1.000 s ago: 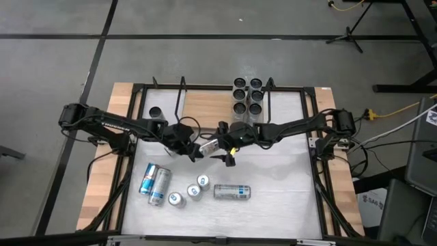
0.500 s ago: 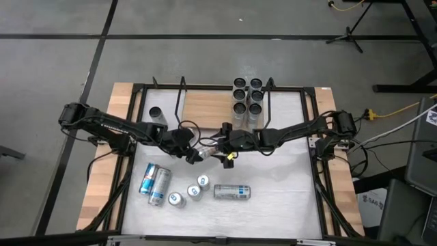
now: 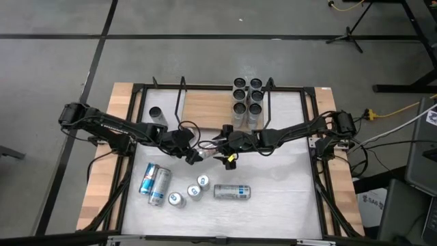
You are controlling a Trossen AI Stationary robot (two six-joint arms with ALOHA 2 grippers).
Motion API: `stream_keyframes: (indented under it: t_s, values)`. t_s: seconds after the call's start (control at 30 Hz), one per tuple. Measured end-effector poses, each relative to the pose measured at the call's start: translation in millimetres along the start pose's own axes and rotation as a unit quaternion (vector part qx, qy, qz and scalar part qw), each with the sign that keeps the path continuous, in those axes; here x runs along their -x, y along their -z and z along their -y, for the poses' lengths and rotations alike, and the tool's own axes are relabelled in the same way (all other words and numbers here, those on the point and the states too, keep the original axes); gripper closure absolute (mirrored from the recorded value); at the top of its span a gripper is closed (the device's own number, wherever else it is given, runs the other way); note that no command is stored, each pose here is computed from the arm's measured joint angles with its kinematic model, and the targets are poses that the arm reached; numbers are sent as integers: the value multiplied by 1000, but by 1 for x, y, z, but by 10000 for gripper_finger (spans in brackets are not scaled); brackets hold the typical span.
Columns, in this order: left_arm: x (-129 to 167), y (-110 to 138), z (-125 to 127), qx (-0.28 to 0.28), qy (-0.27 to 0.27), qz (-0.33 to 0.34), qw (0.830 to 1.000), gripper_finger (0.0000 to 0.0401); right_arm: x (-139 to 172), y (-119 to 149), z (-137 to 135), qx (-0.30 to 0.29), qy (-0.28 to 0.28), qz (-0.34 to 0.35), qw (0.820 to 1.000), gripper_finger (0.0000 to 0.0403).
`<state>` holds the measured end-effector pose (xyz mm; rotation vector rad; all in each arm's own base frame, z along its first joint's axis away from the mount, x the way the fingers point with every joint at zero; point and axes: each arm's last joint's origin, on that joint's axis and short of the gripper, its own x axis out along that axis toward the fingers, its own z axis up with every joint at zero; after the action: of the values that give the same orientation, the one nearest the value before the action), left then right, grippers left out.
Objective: Place canned beverage on shelf
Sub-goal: Put the white soda can on the shelf
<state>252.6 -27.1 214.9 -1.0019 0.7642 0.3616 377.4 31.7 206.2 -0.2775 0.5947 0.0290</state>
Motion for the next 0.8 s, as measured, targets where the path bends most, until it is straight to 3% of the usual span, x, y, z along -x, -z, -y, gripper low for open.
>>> stream_keyframes:
  t_s: [0.3, 0.63, 0.8]
  values:
    - [0, -2, 3, 0, 16, 8, 1000, 149, -14, 6, -3, 36, 1, 3, 999, 52]
    - [0, -1, 3, 1, 14, 6, 1000, 149, -17, 8, -4, 38, 1, 4, 999, 52]
    - [0, -1, 3, 1, 14, 6, 1000, 149, -18, 8, -4, 38, 1, 3, 999, 81]
